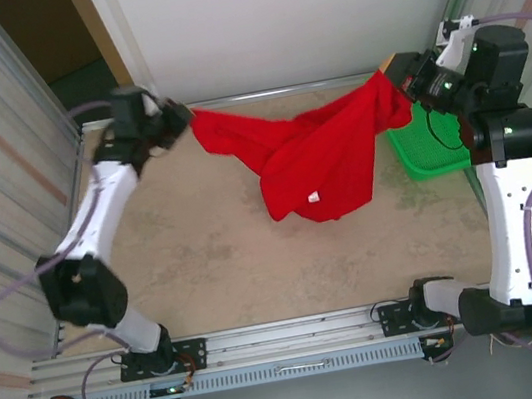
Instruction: Fold the inside-out t-shirt
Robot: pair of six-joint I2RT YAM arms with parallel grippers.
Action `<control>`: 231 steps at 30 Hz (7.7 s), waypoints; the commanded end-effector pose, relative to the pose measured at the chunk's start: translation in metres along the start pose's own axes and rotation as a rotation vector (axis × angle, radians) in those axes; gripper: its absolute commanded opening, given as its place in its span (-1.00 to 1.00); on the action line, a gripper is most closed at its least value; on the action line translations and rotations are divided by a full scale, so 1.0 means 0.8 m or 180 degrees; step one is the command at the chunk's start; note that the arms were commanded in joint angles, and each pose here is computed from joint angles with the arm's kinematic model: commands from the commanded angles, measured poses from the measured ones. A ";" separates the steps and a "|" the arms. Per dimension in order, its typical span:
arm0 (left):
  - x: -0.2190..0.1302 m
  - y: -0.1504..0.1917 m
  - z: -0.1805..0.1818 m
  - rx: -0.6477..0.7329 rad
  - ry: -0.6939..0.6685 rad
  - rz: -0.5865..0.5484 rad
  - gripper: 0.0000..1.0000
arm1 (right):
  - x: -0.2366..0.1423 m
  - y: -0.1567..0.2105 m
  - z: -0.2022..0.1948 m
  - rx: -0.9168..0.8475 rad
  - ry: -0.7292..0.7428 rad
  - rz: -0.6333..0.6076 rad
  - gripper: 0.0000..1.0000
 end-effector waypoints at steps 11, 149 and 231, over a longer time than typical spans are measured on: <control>-0.066 -0.052 -0.001 0.0076 -0.0070 -0.0205 -1.00 | 0.009 0.011 0.028 0.0203 -0.0512 0.0155 -1.00; -0.189 -0.158 -0.113 0.1084 0.0466 -0.1115 -1.00 | 0.107 -0.079 0.103 -0.0351 -0.0913 -0.0110 -1.00; -0.050 0.131 0.226 -0.0437 -0.1426 0.0876 0.75 | 0.278 0.160 -0.310 0.0169 0.2282 0.1263 0.05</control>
Point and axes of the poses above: each hand's point on the last joint's axis, 136 mm out from that joint toward the fingers, its own x axis out along the fingers, its own z axis along the line the jaws close on, y = z × x, the point moved 6 cm from there along -x, back along the fingers, and after that the axes turned 1 degree about x, right-handed, at the moved point
